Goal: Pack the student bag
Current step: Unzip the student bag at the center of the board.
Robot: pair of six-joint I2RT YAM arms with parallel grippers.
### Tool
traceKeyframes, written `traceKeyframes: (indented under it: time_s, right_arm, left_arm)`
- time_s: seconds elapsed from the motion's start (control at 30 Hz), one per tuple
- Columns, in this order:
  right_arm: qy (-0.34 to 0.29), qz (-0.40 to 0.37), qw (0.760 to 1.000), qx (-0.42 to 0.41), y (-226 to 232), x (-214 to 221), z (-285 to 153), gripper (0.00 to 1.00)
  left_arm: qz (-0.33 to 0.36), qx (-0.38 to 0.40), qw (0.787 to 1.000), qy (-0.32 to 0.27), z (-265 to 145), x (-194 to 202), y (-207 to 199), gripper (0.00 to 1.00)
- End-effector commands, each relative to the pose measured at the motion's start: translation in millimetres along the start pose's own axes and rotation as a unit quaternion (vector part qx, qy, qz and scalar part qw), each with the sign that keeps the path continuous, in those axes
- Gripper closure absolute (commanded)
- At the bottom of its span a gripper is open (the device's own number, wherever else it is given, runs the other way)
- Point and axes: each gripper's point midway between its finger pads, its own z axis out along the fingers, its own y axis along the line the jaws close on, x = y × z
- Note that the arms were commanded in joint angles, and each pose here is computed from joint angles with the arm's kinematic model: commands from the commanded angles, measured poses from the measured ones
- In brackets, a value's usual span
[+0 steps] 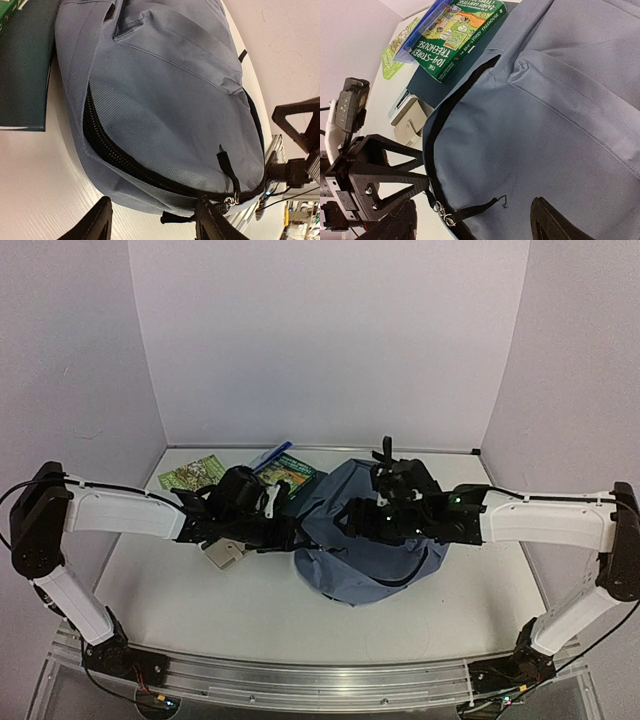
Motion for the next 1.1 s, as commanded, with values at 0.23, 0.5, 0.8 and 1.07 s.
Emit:
traceKeyframes:
  time_s: [0.23, 0.5, 0.8, 1.07]
  right_arm:
    - [0.005, 0.011, 1.000, -0.007, -9, 14, -2, 0.29]
    - [0.020, 0.073, 0.995, -0.069, -7, 21, 9, 0.29]
    - [0.012, 0.143, 0.983, -0.113, 4, 20, 23, 0.39]
    - [0.013, 0.168, 0.981, -0.099, -2, 24, 34, 0.51]
  left_arm:
    - [-0.015, 0.061, 0.997, -0.040, -5, -23, -36, 0.79]
    - [-0.022, 0.077, 0.995, -0.057, -19, -28, -44, 0.95]
    - [-0.025, 0.080, 0.994, -0.065, -27, -30, -46, 1.00]
    - [-0.024, 0.078, 0.994, -0.069, -31, -31, -46, 1.00]
